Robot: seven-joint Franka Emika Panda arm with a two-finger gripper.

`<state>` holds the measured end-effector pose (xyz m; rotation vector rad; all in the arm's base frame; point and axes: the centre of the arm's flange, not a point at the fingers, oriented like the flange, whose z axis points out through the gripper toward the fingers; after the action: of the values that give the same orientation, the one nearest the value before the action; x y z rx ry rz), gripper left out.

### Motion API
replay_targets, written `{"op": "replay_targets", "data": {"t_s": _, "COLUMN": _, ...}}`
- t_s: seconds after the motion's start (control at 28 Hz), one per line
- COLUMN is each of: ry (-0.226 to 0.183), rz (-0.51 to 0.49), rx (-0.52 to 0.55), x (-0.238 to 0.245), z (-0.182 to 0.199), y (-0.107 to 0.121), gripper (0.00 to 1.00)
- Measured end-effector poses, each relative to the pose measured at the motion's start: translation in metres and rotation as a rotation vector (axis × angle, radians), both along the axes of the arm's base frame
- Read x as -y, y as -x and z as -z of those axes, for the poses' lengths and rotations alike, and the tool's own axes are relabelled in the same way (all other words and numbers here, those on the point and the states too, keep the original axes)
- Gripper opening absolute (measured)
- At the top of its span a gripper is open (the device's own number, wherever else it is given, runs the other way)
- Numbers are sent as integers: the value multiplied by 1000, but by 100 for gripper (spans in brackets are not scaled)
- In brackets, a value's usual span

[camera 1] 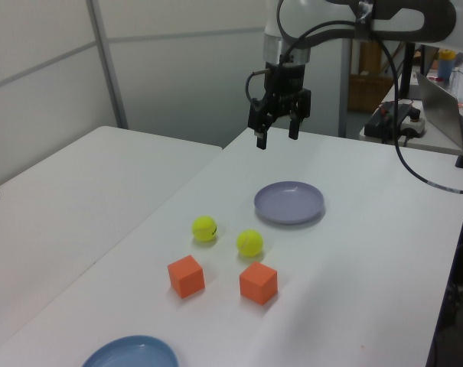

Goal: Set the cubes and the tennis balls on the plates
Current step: 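Move the gripper down over the orange cube nearest the tennis balls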

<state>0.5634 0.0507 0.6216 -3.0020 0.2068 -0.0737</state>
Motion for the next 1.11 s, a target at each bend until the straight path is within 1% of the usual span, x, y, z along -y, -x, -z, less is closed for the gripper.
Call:
{"op": "replay_targets", "data": {"t_s": 0.07, "ry": -3, "rz": 2, "rx": 1, "x": 2, "z": 1, "y": -1, "gripper": 100}}
{"op": "replay_targets", "data": {"t_s": 0.14, "ry": -23, "rz": 3, "rx": 9, "x": -1, "z": 4, "y": -5, "gripper": 100}}
{"op": "replay_targets", "data": {"t_s": 0.21, "ry": -45, "rz": 5, "rx": 19, "x": -6, "z": 13, "y": -14, "gripper": 100}}
{"op": "replay_targets", "data": {"t_s": 0.46, "ry": -88, "rz": 28, "rx": 51, "x": -23, "z": 55, "y": -48, "gripper": 100}}
{"op": "replay_targets", "data": {"t_s": 0.57, "ry": -100, "rz": 35, "rx": 76, "x": -38, "z": 75, "y": -63, "gripper": 100}}
{"op": "replay_targets", "data": {"t_s": 0.75, "ry": -123, "rz": 61, "rx": 94, "x": -75, "z": 104, "y": -78, "gripper": 100}}
{"op": "replay_targets", "data": {"t_s": 0.86, "ry": -123, "rz": 56, "rx": 91, "x": -97, "z": 122, "y": -82, "gripper": 100}}
{"op": "replay_targets", "data": {"t_s": 0.96, "ry": -111, "rz": 60, "rx": 90, "x": -119, "z": 144, "y": -86, "gripper": 100}}
{"op": "replay_targets", "data": {"t_s": 1.04, "ry": -100, "rz": 69, "rx": 90, "x": -130, "z": 159, "y": -90, "gripper": 100}}
{"op": "replay_targets", "data": {"t_s": 1.11, "ry": -80, "rz": 76, "rx": 80, "x": -141, "z": 180, "y": -92, "gripper": 100}}
